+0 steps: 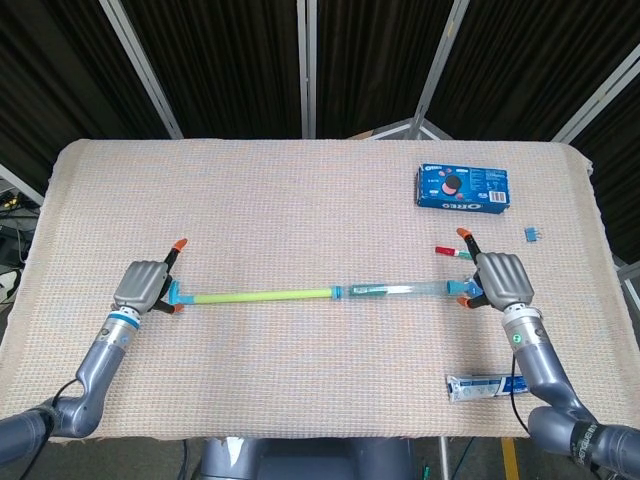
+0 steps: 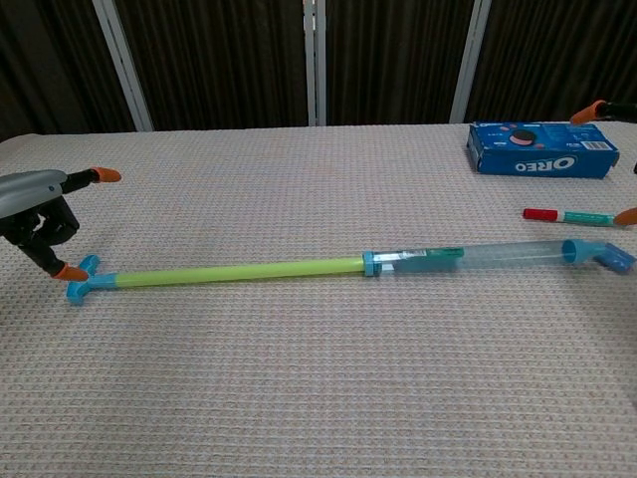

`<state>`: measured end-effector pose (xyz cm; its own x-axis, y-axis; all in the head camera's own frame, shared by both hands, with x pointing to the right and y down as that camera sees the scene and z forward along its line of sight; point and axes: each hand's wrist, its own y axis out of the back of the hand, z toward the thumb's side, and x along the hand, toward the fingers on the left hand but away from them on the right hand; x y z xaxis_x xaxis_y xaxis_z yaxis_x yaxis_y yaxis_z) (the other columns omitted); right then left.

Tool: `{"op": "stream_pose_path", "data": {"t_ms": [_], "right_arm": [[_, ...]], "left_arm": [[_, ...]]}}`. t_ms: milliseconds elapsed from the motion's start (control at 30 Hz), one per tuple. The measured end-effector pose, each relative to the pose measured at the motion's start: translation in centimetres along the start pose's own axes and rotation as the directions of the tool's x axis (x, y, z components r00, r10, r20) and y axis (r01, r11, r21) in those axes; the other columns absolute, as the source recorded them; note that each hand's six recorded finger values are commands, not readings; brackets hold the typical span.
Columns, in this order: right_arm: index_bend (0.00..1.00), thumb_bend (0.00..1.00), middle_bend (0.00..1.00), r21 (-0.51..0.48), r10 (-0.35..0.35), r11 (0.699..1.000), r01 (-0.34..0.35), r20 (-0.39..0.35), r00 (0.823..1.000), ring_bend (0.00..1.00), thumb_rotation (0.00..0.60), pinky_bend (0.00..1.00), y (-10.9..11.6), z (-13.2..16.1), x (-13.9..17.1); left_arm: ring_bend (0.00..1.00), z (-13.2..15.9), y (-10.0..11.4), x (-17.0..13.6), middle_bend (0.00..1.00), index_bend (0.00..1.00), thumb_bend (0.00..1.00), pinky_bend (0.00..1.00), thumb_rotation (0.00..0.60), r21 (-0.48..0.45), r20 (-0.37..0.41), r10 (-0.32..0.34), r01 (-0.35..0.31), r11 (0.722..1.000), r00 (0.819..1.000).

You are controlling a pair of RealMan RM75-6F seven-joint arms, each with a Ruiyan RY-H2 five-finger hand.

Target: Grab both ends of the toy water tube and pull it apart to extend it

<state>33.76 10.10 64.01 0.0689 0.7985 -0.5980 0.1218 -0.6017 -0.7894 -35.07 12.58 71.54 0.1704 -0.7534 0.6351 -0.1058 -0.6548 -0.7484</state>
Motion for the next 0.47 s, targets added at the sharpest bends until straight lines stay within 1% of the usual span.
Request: {"op": "stream_pose_path", "data": {"t_ms": [67, 100, 133, 167, 200, 233, 267, 300, 333, 367, 400, 433, 467], "right_arm": [[0.01, 0.0, 0.95, -0.01, -0.028, 1.0, 0.028, -0.013, 1.0, 0.98, 0.6, 1.0, 0.6, -0.3, 0.9], [0.01, 0.0, 0.92, -0.015, -0.042, 0.999, 0.042, -0.019, 0.999, 0.95, 0.6, 1.0, 0.9, -0.4, 1.3], [0.03, 0.0, 0.87, -0.021, -0.063, 0.998, 0.062, -0.029, 0.998, 0.9, 0.6, 0.99, 1.3, -0.6, 1.9], [0.04, 0.0, 0.8, -0.025, -0.08, 0.997, 0.079, -0.037, 0.996, 0.83, 0.6, 0.95, 1.5, -0.7, 2.4], [0.05, 0.0, 0.75, -0.029, -0.097, 0.995, 0.096, -0.047, 0.994, 0.78, 0.6, 0.91, 1.8, -0.9, 2.9], [0.05, 0.0, 0.66, -0.034, -0.121, 0.992, 0.119, -0.062, 0.991, 0.7, 0.6, 0.8, 2.1, -1.1, 3.6], [0.05, 0.0, 0.59, -0.038, -0.139, 0.99, 0.136, -0.072, 0.988, 0.63, 0.6, 0.71, 2.4, -1.2, 4.2], [0.05, 0.0, 0.49, -0.041, -0.157, 0.987, 0.154, -0.082, 0.984, 0.53, 0.6, 0.59, 2.6, -1.4, 4.8], [0.05, 0.0, 0.36, -0.045, -0.18, 0.983, 0.177, -0.094, 0.979, 0.39, 0.6, 0.43, 2.8, -1.7, 5.6], [0.04, 0.0, 0.27, -0.047, -0.195, 0.98, 0.192, -0.1, 0.976, 0.29, 0.6, 0.33, 3.0, -1.9, 6.2], [0.03, 0.0, 0.14, -0.046, -0.208, 0.978, 0.205, -0.106, 0.972, 0.15, 0.6, 0.18, 3.1, -2.2, 6.9], [0.02, 0.0, 0.06, -0.042, -0.223, 0.975, 0.219, -0.112, 0.968, 0.05, 0.6, 0.07, 3.2, -2.6, 7.6], [0.01, 0.0, 0.01, -0.036, -0.231, 0.973, 0.229, -0.115, 0.966, 0.01, 0.6, 0.02, 3.1, -2.9, 8.2]], "left_arm": [[0.76, -0.3, 1.1, -0.8, 0.82, 0.0, 0.0, 0.94, 0.6, -0.012, 0.0, 0.033, -0.033, 0.999, 0.999], [0.75, -0.5, 1.6, -1.2, 0.79, 0.0, 0.0, 0.92, 0.6, -0.019, -0.001, 0.05, -0.05, 0.999, 0.999], [0.72, -0.8, 2.2, -1.8, 0.76, 0.0, 0.0, 0.89, 0.6, -0.028, -0.002, 0.072, -0.072, 0.997, 0.997], [0.66, -1.0, 2.8, -2.4, 0.68, 0.0, 0.0, 0.81, 0.6, -0.035, -0.005, 0.09, -0.091, 0.995, 0.996], [0.56, -1.3, 3.2, -3.0, 0.57, 0.0, 0.0, 0.7, 0.6, -0.041, -0.007, 0.109, -0.109, 0.993, 0.994], [0.48, -1.6, 3.9, -3.8, 0.47, 0.0, 0.0, 0.61, 0.6, -0.048, -0.011, 0.133, -0.134, 0.99, 0.991], [0.33, -1.9, 4.3, -4.5, 0.31, 0.0, 0.0, 0.45, 0.6, -0.051, -0.016, 0.151, -0.152, 0.987, 0.988], [0.22, -2.2, 4.6, -5.2, 0.2, 0.0, 0.0, 0.34, 0.6, -0.054, -0.02, 0.167, -0.168, 0.984, 0.986], [0.1, -2.6, 5.0, -6.1, 0.08, 0.0, 0.0, 0.19, 0.6, -0.057, -0.027, 0.186, -0.187, 0.981, 0.982], [0.04, -2.9, 5.3, -6.8, 0.02, 0.0, 0.0, 0.1, 0.6, -0.059, -0.031, 0.197, -0.199, 0.978, 0.98], [0.0, -3.2, 5.5, -7.6, 0.0, 0.0, 0.0, 0.03, 0.6, -0.059, -0.036, 0.207, -0.209, 0.976, 0.978], [0.0, -3.6, 5.7, -8.5, 0.0, 0.0, 0.0, 0.01, 0.6, -0.057, -0.042, 0.217, -0.219, 0.974, 0.975], [0.0, -4.0, 5.9, -9.2, 0.0, 0.0, 0.0, 0.0, 0.6, -0.054, -0.05, 0.224, -0.226, 0.973, 0.973]]}}
